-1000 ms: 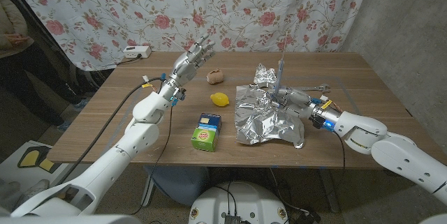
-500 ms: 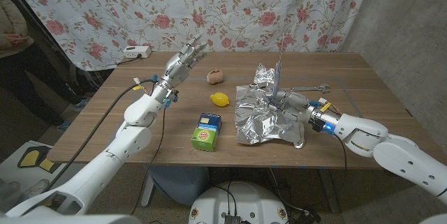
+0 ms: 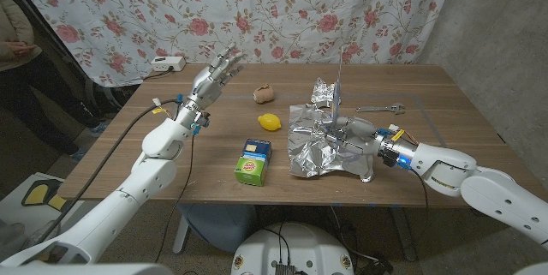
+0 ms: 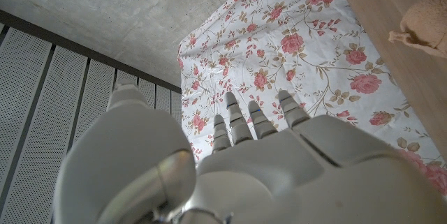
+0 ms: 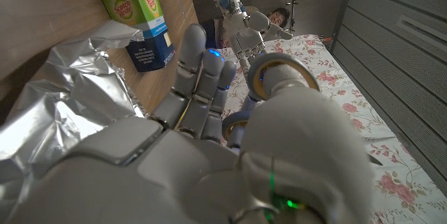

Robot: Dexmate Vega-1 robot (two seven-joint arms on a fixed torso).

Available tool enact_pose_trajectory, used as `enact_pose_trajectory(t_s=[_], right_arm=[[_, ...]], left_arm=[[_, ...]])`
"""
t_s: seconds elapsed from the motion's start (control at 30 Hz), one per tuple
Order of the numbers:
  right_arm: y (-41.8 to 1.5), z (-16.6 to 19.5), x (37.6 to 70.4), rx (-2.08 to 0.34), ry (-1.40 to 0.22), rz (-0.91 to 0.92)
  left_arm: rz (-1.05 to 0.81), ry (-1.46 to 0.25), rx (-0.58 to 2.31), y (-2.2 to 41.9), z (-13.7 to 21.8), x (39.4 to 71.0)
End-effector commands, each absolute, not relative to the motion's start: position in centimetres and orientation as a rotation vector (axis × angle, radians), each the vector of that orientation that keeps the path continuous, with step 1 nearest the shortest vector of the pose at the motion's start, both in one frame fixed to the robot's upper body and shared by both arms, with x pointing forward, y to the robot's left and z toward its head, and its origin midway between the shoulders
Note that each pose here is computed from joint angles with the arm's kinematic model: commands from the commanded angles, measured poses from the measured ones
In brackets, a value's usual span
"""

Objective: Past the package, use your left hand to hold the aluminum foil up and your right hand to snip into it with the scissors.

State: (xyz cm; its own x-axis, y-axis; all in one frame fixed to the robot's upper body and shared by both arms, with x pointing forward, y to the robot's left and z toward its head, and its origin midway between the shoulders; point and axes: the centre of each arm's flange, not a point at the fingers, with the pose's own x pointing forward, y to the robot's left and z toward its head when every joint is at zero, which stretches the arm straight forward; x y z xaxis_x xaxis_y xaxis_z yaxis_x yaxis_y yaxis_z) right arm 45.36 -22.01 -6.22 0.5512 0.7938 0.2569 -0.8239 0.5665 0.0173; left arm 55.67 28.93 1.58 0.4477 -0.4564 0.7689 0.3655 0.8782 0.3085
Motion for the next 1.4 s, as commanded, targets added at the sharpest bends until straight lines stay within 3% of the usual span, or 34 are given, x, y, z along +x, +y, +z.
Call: enact_pose_trajectory(t_s=[0.03, 0.97, 1.4], right_arm=[[-21.2, -7.2, 44.3, 0.170, -0.154, 1.013], [-21.0, -10.5, 42.9, 0.193, -0.008, 1.051], [-20.8, -10.5, 42.8, 0.164, -0.024, 1.086]], left_arm=[[-0.466, -0.989, 0.119, 30.5, 1.5, 55.7], [-0.446, -0.958, 0.155, 30.6, 0.4, 55.9], [-0.435, -0.944, 0.153, 30.7, 0.0, 55.8]])
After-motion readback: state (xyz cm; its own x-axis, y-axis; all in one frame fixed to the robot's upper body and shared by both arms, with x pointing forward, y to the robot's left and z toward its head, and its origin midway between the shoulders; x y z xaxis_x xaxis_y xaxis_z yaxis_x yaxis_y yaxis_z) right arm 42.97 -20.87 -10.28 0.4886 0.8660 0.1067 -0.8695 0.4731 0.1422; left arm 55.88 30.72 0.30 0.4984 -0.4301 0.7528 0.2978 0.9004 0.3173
